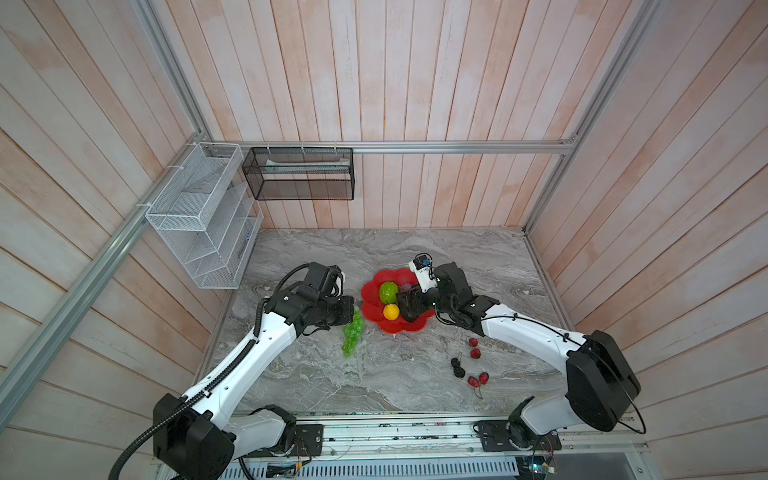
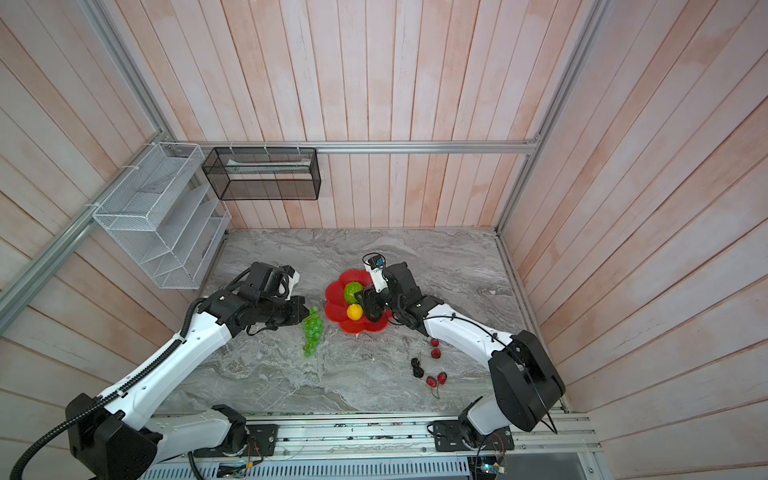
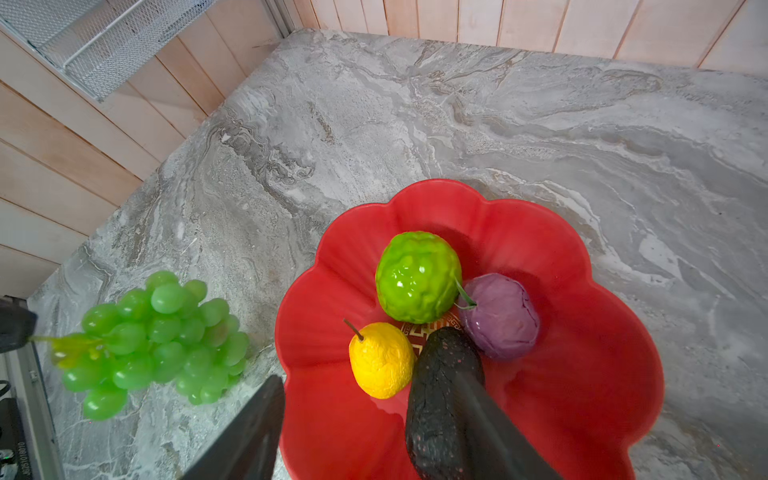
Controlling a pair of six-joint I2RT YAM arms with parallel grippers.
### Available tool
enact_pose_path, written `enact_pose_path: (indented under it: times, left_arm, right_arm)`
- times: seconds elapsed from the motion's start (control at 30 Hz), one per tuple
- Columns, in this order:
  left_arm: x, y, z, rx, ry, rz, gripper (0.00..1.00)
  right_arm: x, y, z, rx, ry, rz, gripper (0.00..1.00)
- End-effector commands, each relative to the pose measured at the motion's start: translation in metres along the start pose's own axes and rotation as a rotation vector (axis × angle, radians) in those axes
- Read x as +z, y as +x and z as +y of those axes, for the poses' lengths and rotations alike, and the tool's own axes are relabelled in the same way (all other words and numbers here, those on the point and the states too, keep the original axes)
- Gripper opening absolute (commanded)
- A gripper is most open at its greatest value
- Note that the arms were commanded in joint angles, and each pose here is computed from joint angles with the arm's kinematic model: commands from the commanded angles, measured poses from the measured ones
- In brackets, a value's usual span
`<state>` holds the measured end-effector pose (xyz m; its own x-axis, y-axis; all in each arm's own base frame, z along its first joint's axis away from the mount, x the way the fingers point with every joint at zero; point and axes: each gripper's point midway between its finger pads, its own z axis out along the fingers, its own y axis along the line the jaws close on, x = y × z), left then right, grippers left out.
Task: Place and organize the fake fruits in the fruit bowl
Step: 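Lift the green grapes and carry them over the red bowl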
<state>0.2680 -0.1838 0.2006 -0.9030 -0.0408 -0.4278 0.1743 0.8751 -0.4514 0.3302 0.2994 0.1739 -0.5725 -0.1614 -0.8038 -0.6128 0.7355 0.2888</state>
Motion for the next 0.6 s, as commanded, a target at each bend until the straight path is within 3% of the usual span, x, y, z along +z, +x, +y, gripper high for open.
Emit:
enact_pose_path:
  times: [0.0,0.3,0.57]
  left_arm:
    - [-0.021,-0.018,-0.045,0.041,0.204,-0.039,0.00]
    - [-0.031,-0.054,-0.112,0.107,0.517,-0.071,0.00]
    - [-0.014,-0.073,-0.139,0.140,0.632,-0.045,0.00]
  right_arm:
    - [-0.008,-0.017,0.007,-0.015,-0.006,-0.056,0.65]
    - [-0.023,-0.023,0.000,-0.025,0.025,-0.103,0.65]
    - [-0.035,-0.025,-0.017,-0.007,0.065,-0.125,0.65]
